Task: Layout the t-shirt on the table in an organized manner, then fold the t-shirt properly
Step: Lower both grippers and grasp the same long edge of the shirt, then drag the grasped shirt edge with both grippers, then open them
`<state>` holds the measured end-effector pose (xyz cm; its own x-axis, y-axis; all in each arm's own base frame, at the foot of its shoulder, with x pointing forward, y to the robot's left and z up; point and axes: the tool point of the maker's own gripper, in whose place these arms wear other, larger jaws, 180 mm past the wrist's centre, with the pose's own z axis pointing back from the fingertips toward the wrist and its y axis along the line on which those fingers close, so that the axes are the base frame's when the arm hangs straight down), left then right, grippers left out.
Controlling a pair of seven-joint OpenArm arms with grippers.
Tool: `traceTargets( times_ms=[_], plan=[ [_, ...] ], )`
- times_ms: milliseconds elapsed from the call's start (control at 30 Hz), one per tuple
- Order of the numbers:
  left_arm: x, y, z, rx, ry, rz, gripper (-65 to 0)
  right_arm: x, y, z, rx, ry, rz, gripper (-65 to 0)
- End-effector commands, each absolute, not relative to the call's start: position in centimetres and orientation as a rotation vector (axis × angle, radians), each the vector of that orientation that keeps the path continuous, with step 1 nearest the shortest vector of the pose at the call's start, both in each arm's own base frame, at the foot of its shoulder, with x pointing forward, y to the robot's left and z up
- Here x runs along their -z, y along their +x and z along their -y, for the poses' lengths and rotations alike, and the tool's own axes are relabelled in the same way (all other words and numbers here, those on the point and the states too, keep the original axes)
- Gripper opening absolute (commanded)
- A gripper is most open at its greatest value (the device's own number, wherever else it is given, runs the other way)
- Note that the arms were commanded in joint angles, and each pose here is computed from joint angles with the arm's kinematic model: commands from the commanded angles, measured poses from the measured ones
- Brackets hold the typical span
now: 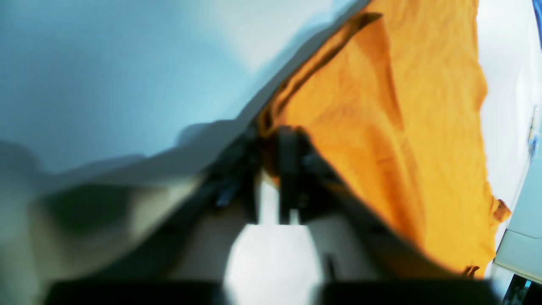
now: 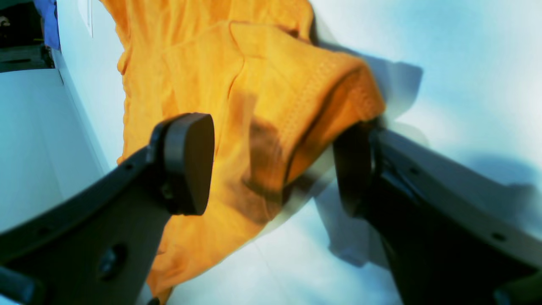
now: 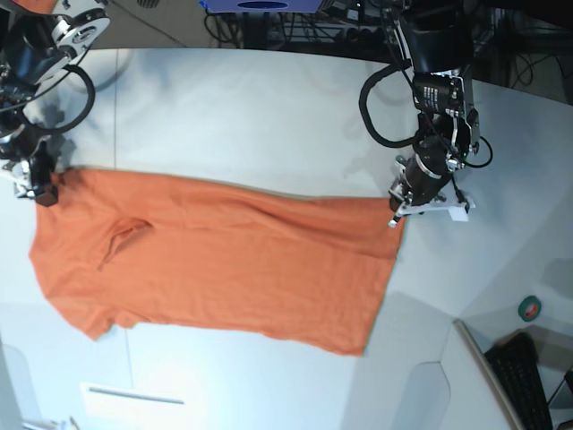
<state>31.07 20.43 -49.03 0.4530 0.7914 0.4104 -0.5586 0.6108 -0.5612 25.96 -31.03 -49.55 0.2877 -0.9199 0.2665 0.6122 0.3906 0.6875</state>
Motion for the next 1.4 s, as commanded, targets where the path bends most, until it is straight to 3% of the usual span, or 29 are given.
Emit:
traceTargets(
  times_ms=[0, 100, 300, 733, 1367],
  plan=[
    [48.1, 32.0, -20.9, -0.854, -0.379, 0.736, -65.0, 49.6, 25.7, 31.6, 1.079, 0.484, 0.694, -23.3],
    [48.1, 31.9, -21.0, -0.853, -0.376, 0.736, -65.0, 49.6, 25.7, 31.6, 1.08, 0.482, 0.697, -31.5],
    [48.0, 31.7, -21.9, -0.845, -0.358, 0.737, -65.0, 49.3, 26.0, 33.5, 1.078, 0.431, 0.744, -65.0],
    [48.6, 29.1, -24.6, -0.827, -0.29, 0.721, -65.0, 48.4, 24.3, 34.5, 0.98, 0.378, 0.707, -65.0],
    [46.1, 17.9, -25.2, -0.716, -0.175, 0.712, -65.0, 47.8, 16.5, 31.9, 0.888, 0.273, 0.632, -65.0]
  ],
)
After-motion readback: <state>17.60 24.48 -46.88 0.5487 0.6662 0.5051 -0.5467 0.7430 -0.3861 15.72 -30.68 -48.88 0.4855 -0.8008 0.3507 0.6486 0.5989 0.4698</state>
